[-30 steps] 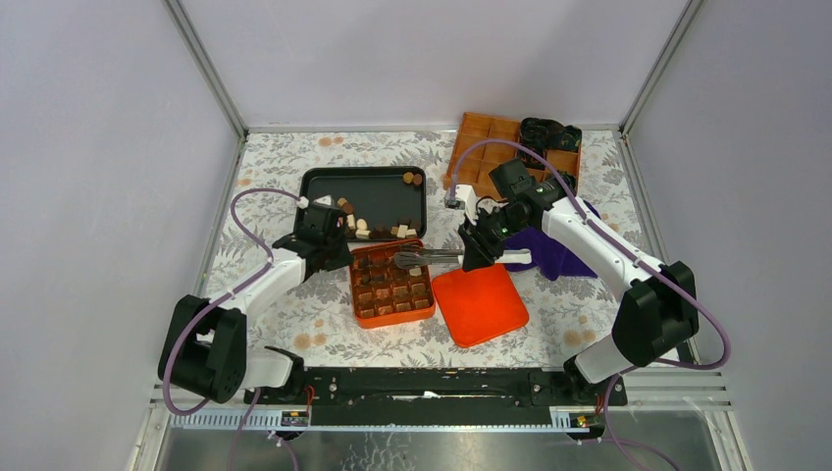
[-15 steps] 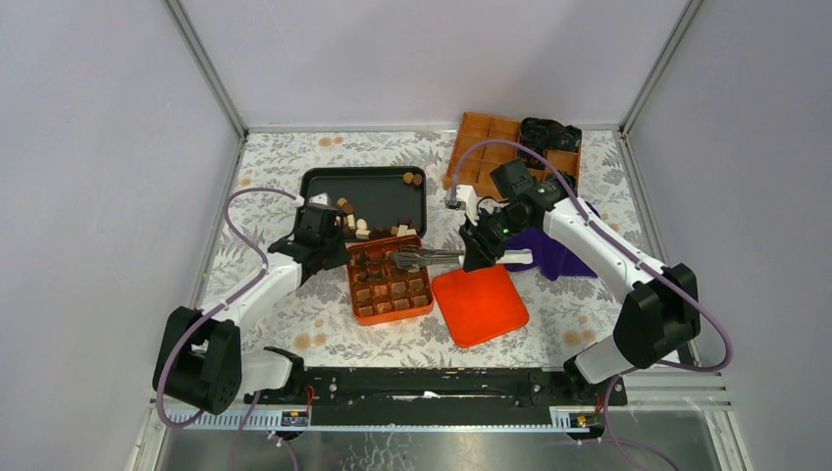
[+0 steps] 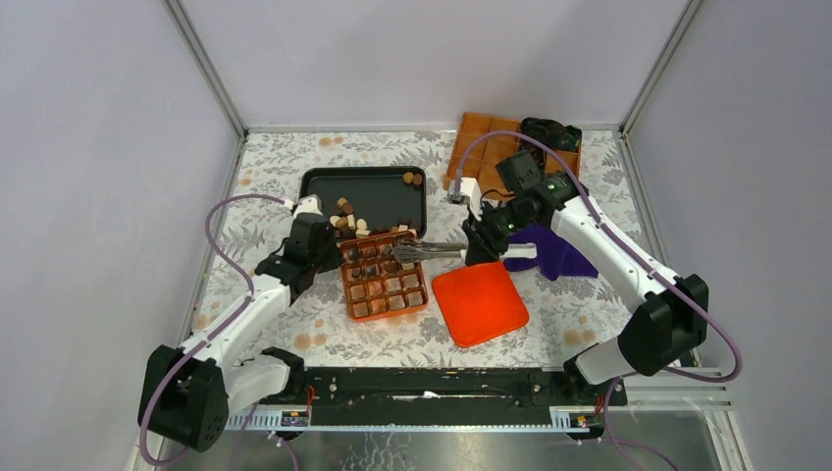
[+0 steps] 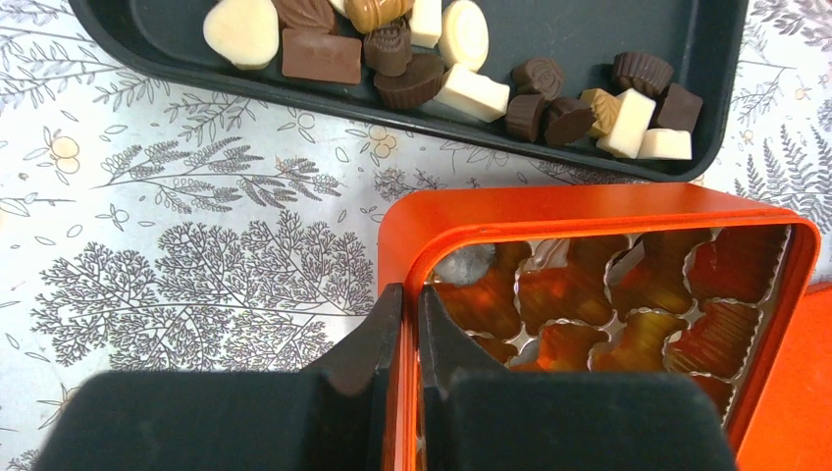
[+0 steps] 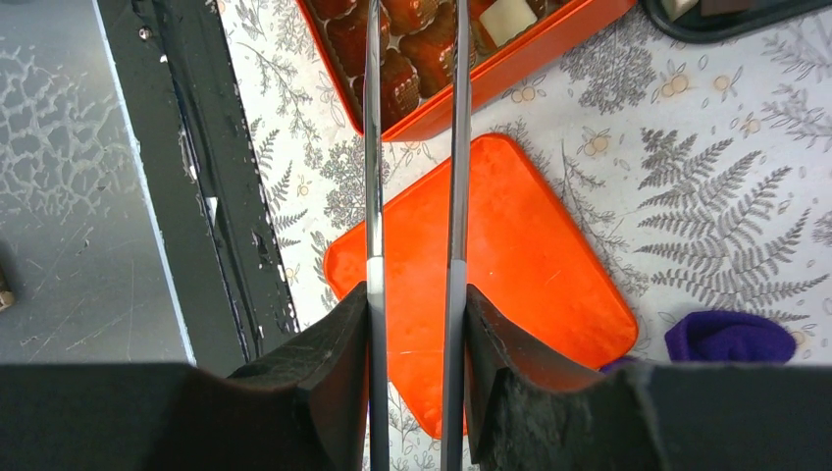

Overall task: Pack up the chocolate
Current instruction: Pick up the packing box from the center of the board, then place the packing box at the center of the board.

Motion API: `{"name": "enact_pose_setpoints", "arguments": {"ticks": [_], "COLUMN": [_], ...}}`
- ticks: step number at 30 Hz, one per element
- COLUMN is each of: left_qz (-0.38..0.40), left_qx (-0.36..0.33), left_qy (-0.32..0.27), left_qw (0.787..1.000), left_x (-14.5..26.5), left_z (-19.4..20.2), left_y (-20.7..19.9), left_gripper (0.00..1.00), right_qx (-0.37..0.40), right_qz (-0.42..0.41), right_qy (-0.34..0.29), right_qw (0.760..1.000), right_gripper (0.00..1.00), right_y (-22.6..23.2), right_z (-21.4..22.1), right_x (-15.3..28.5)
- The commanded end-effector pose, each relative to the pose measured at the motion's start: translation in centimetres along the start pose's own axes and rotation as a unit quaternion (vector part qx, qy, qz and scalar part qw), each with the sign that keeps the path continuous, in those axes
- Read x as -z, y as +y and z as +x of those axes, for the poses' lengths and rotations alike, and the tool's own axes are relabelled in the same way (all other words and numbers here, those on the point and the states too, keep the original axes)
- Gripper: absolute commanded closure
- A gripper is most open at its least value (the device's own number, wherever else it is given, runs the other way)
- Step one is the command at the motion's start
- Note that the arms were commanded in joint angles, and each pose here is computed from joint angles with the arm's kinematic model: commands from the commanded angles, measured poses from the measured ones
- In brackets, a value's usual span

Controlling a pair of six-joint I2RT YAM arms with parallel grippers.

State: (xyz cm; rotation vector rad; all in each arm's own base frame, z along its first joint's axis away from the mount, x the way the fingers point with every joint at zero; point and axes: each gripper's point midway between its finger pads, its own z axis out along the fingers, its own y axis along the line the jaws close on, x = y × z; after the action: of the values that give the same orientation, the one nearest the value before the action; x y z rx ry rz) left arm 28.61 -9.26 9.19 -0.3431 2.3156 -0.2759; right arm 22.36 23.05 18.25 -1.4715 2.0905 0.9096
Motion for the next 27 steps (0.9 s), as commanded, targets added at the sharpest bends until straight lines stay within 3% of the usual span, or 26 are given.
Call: {"name": "enact_pose_setpoints", "arguments": {"ticks": [1, 11, 27], "left_qz": [0.034, 0.055, 0.005], "left_qx": [0.006, -0.012, -0.003], "left_qy": [-0.102, -0.150, -0.007], "left_qw": [0.994, 0.987, 1.000], "left_x": [1.2, 2.5, -1.9], "left_z": [-4.3, -5.6, 0.1], "left_y": [-1.9, -2.8, -1.6], "left_gripper": [1.00, 1.00, 1.00], "right_qx": [0.039, 0.049, 0.109], "right_qz": [0.001, 0.003, 0.060], "right_qy": [-0.036, -0.029, 0.056], "right_qw": [0.999, 0.998, 0.991], "right_gripper": [0.90, 0.90, 0.89], "right_y": [0.8, 1.0, -1.4], "right_z": [-3.0, -2.9, 0.1], "right_x": [2.1, 2.5, -0.9]}}
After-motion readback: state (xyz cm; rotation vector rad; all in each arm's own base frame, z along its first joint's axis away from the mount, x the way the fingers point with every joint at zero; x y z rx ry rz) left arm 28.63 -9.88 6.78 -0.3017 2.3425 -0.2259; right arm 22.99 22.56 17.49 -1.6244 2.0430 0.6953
